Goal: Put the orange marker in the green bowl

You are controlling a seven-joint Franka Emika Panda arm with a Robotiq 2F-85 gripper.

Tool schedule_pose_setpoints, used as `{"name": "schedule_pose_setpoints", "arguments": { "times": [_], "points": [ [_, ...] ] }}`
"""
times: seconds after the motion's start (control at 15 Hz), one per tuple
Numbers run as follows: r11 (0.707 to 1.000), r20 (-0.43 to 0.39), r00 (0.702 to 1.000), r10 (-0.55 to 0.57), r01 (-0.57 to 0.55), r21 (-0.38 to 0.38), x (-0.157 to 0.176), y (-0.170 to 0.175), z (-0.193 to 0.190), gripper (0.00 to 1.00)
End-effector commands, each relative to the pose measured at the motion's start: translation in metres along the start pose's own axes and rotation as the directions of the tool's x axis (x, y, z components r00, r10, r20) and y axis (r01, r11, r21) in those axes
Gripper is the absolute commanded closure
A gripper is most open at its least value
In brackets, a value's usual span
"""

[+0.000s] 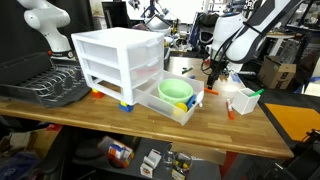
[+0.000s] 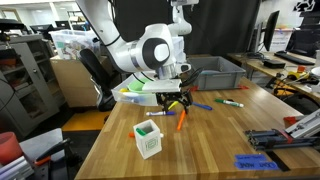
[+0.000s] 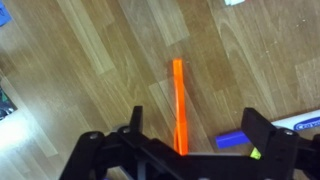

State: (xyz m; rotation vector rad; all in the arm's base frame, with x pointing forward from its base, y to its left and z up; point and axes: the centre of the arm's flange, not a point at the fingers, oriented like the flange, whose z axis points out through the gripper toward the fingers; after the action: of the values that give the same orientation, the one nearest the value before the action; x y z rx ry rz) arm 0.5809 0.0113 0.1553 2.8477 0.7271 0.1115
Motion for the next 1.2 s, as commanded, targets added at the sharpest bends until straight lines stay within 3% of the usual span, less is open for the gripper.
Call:
{"name": "schedule_pose_setpoints", "arguments": {
  "times": [0.0,0.2,0.33,0.53,1.0,1.13],
  "points": [
    [1.0,0.018,1.0,-0.005,0.005,0.002,0.005,0.002,0.017,0.0],
    [1.0,0.03,1.0,0.002,-0.002,0.016,0.004,0.003,0.027,0.09],
    [1.0,0.033,0.999,0.007,-0.008,0.028,0.003,0.004,0.032,0.32],
    [0.999,0.038,0.999,0.02,-0.021,0.037,0.003,0.009,0.038,0.44],
    [0.998,0.049,0.998,0.032,-0.035,0.058,0.0,0.012,0.054,0.42],
    [0.998,0.048,0.999,0.024,-0.027,0.06,0.0,0.011,0.054,0.5]
  ]
}}
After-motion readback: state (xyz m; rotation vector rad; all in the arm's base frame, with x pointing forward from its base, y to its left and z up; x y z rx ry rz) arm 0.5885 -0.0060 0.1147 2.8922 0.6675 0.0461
